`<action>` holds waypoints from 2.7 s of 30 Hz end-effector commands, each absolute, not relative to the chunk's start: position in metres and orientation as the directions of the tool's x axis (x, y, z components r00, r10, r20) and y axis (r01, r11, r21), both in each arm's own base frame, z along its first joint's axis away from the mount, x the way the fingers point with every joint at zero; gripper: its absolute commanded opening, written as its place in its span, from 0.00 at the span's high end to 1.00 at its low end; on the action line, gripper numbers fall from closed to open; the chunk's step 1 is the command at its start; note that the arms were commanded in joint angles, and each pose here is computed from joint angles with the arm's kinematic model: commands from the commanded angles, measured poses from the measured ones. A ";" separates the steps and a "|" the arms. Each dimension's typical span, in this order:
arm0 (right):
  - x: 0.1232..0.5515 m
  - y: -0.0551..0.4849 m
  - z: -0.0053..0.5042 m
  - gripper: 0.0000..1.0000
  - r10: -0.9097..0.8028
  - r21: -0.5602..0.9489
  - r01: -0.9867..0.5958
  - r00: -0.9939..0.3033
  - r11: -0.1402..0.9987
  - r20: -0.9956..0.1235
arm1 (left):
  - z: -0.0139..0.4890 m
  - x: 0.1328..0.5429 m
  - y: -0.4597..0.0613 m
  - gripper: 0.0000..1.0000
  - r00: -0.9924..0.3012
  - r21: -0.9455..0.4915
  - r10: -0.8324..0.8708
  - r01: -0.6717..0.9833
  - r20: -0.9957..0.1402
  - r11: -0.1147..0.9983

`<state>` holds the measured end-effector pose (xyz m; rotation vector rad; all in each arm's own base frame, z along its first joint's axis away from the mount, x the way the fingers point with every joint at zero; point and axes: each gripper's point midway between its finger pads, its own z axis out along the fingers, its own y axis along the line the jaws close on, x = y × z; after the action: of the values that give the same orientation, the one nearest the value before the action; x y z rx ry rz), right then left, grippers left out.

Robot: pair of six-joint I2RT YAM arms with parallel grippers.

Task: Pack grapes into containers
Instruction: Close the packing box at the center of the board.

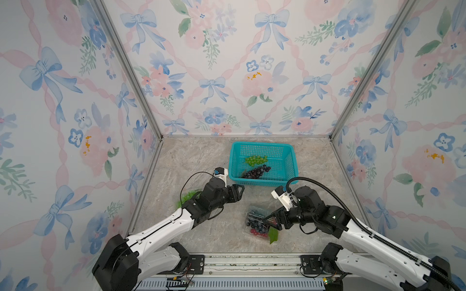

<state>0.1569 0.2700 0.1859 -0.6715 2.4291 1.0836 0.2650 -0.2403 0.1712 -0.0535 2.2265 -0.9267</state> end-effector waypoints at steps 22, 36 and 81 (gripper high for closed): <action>0.156 0.262 0.114 0.31 -0.357 0.172 -0.502 -0.780 0.848 -0.515 | 0.110 0.183 -0.247 0.43 -0.905 -0.694 -0.107 0.235 -0.411 0.681; 0.167 0.292 0.143 0.25 -0.420 0.123 -0.576 -0.710 0.808 -0.565 | 0.106 0.169 -0.250 0.44 -0.922 -0.716 -0.070 0.245 -0.381 0.654; 0.131 0.297 0.062 0.29 -0.411 0.137 -0.516 -0.792 0.845 -0.452 | 0.086 0.126 -0.250 0.66 -0.981 -0.888 -0.118 0.085 -0.154 0.453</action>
<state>0.1507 0.3159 0.0995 -0.6346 2.4837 0.4428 0.1317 -0.2480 0.0847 -0.0251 2.5152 -1.4880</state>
